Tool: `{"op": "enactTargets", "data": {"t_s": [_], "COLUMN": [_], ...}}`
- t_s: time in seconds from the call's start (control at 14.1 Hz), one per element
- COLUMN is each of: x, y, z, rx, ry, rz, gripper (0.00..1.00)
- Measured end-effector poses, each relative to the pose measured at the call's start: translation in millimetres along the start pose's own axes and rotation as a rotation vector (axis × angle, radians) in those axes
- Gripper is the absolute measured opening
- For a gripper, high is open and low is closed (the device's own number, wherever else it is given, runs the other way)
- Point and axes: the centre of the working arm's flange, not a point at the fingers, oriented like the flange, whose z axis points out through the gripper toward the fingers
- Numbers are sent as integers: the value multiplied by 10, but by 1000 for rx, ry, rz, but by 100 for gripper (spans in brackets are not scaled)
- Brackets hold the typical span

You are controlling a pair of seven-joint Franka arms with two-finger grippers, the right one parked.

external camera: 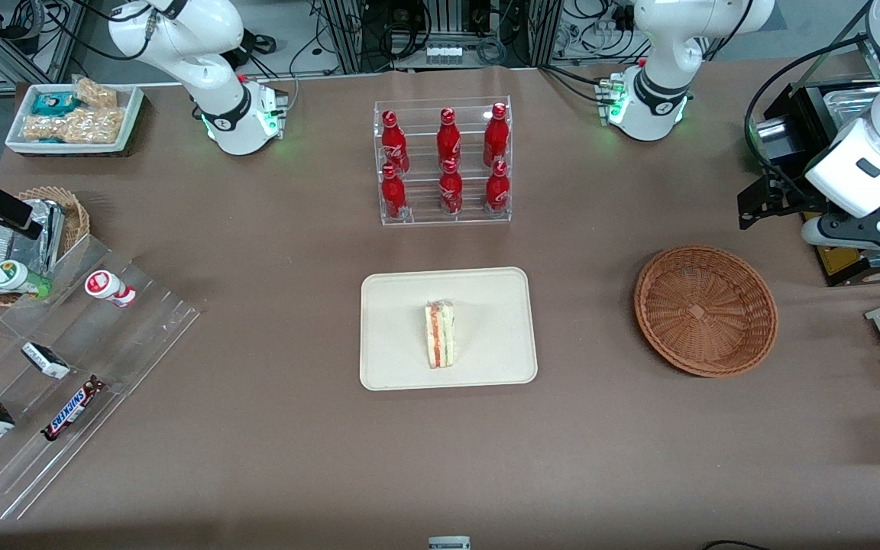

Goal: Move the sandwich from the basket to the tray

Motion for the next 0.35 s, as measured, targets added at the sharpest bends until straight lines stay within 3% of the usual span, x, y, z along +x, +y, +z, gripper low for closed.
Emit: {"op": "enactTargets", "data": {"t_s": [0.35], "x": [-1], "y": [21], "z": [1], "rx": [0], "ry": [-1], "rz": [4], "gripper": [100]}}
